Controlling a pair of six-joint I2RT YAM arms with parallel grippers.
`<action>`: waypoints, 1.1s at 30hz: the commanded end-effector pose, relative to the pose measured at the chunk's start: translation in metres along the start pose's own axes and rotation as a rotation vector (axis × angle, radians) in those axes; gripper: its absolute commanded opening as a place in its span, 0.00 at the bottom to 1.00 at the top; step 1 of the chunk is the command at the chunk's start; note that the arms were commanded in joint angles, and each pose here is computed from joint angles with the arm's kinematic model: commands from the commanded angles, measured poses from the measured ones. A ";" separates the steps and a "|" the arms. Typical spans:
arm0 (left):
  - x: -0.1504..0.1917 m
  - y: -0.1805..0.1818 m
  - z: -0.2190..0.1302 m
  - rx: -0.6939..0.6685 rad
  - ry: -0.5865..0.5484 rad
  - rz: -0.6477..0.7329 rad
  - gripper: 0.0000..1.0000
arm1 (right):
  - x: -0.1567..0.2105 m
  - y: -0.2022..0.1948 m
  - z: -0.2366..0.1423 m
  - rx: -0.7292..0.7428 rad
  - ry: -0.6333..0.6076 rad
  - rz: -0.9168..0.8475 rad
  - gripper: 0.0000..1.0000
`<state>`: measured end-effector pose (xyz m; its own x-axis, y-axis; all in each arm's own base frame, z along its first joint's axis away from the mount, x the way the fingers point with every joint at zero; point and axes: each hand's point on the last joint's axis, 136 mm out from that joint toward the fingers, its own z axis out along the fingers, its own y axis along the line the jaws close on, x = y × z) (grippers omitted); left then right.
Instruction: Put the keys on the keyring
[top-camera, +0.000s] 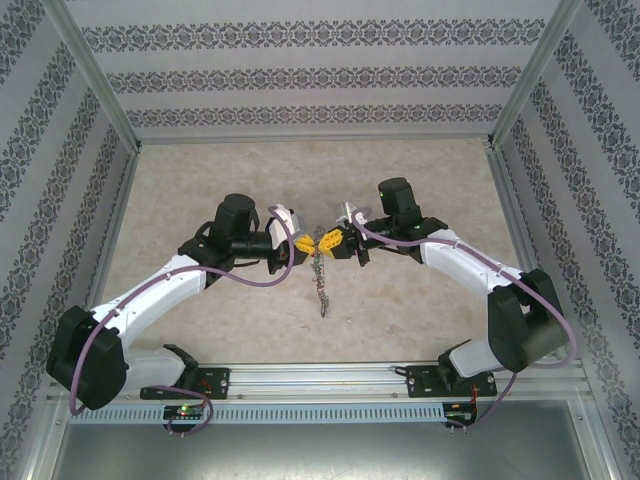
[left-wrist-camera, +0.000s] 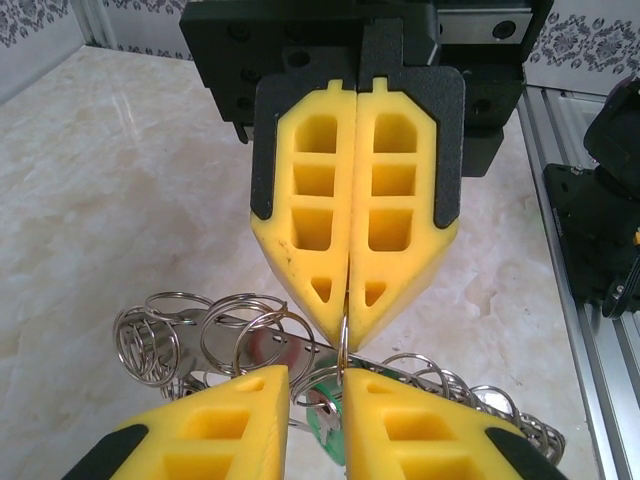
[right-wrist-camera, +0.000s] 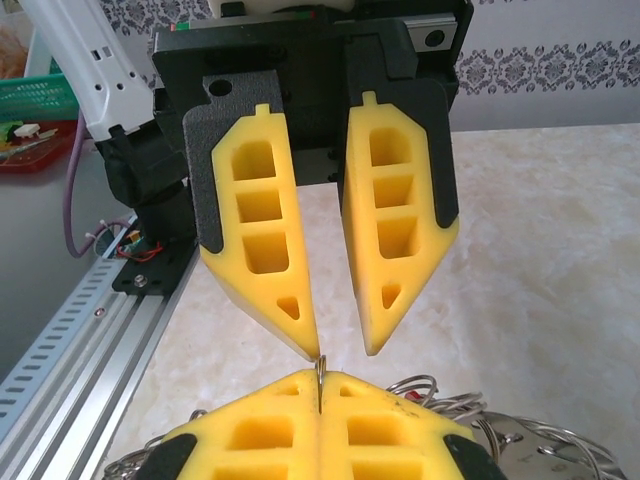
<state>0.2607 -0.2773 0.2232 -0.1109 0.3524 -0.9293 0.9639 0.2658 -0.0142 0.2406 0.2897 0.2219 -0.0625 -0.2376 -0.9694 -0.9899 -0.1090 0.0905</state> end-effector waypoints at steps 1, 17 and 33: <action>-0.009 -0.008 0.005 0.041 -0.041 0.061 0.21 | -0.030 0.011 -0.004 -0.051 -0.060 -0.088 0.00; -0.010 -0.014 0.008 0.083 -0.081 0.053 0.21 | -0.041 0.006 -0.006 -0.018 -0.061 -0.095 0.00; 0.000 -0.013 0.004 0.072 0.032 0.052 0.00 | -0.015 0.009 -0.011 0.030 0.065 -0.117 0.14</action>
<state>0.2539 -0.2834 0.2212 -0.0797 0.3552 -0.9314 0.9774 0.2115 -0.0029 0.2400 0.2870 0.2287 -0.0282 -0.2681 -0.9630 -0.9944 -0.0909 0.0545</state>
